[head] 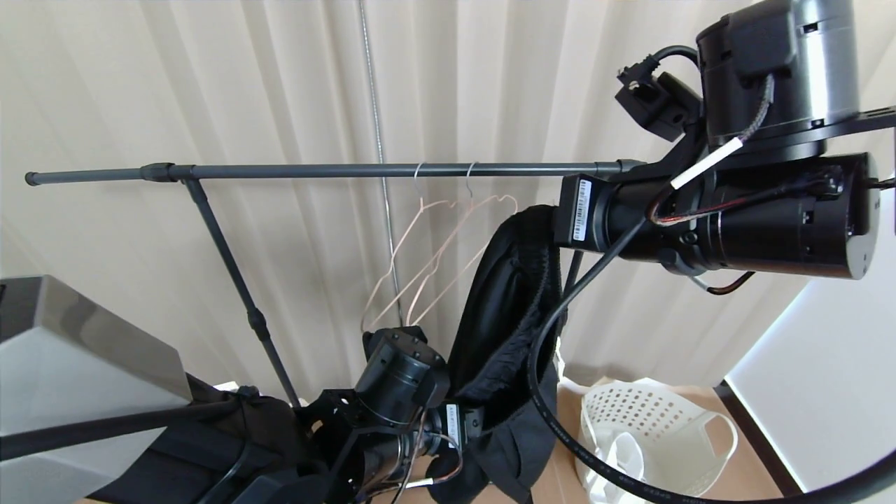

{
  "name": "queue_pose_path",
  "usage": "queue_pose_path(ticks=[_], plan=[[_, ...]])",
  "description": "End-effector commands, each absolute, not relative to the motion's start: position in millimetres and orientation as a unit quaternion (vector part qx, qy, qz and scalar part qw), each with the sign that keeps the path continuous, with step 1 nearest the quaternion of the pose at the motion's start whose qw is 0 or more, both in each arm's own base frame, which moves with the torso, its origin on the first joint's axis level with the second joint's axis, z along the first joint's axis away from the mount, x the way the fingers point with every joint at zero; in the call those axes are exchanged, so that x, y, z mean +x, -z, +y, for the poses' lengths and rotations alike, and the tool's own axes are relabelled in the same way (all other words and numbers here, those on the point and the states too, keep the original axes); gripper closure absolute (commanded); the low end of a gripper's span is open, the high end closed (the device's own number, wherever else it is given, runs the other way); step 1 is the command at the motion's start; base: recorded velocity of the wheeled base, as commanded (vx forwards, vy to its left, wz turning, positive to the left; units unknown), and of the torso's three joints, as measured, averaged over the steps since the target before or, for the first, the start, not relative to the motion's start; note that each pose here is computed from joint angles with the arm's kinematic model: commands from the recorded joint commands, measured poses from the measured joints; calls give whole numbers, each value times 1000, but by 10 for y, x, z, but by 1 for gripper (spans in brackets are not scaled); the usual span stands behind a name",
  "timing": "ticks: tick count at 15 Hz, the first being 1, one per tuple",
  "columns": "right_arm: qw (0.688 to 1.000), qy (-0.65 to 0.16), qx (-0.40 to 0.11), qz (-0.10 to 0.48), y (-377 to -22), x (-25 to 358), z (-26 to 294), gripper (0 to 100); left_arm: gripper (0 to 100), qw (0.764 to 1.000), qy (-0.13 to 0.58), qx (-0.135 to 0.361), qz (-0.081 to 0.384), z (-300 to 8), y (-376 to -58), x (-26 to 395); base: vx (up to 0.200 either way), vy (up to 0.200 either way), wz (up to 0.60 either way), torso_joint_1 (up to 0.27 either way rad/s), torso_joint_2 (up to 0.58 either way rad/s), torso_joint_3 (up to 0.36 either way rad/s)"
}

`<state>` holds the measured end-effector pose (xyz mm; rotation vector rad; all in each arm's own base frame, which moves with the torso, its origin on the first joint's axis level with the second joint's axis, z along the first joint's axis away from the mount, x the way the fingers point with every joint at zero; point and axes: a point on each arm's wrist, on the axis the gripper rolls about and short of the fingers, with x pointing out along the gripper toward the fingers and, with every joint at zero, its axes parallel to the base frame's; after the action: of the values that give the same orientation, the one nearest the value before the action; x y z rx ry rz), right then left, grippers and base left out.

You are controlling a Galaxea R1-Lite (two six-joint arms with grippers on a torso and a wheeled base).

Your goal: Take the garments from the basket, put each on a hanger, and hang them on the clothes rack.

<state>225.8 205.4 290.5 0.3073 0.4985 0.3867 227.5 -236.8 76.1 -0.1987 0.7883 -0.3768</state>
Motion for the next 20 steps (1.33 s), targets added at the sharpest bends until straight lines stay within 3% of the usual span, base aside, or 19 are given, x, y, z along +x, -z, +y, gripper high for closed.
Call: queue_pose_path(ticks=[1,4,7,9,11,15,20], plan=[[943,-176,162,229,-2983,2228,1879,100,100,900,177,-89,387,-2379,-694,2279,0,0,0,0,0,0],[949,-142,168,224,-2972,2345,1709,100,100,903,179,-91,379,-2382,-748,2283,0,0,0,0,0,0],[957,-92,155,229,-2877,2556,1539,100,100,918,206,-98,323,-2326,-1153,2272,0,0,0,0,0,0],[965,-65,90,239,-2723,2587,1495,100,100,932,219,-90,275,-2300,-1458,2347,0,0,0,0,0,0],[966,-39,45,251,-2629,2536,1459,100,100,943,201,-64,256,-2305,-1690,2438,0,0,0,0,0,0],[961,-22,12,276,-2531,2471,1545,100,100,946,156,-28,282,-2331,-2076,2597,0,0,0,0,0,0],[962,-15,13,272,-2536,2492,1550,100,100,954,73,3,290,-2188,-2139,2610,0,0,0,0,0,0]])
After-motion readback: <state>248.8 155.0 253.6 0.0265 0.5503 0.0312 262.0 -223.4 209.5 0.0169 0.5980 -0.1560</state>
